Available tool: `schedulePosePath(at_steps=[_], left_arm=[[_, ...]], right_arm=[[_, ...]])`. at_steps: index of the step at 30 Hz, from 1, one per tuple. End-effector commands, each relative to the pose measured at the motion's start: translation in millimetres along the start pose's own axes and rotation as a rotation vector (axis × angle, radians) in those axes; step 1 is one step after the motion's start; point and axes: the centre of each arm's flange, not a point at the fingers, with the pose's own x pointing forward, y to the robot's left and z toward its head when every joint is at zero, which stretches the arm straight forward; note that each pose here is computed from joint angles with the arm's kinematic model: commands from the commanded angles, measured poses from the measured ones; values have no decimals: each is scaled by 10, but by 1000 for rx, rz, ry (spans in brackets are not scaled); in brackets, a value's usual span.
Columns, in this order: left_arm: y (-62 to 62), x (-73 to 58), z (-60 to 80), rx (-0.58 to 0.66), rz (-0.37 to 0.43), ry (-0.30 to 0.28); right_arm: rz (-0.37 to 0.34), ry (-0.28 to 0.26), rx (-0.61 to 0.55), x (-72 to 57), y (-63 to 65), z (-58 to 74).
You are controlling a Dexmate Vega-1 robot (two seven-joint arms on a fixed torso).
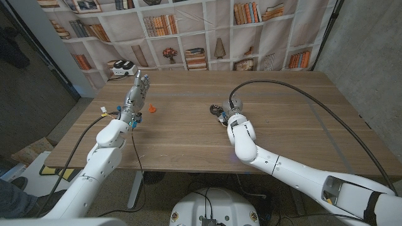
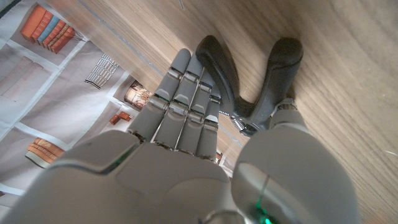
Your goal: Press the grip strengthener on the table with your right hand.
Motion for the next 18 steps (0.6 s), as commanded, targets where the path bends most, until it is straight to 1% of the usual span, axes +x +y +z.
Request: schedulePosePath(at_steps=[1, 4, 18], left_arm=[[5, 25, 21, 6, -5, 0], [9, 29, 31, 7, -5, -2], [21, 5, 31, 6, 0, -3]], right_arm=[[-67, 14, 16, -26, -211, -83], [-79, 19, 21, -32, -256, -101], [-121, 30, 39, -65, -393, -165]])
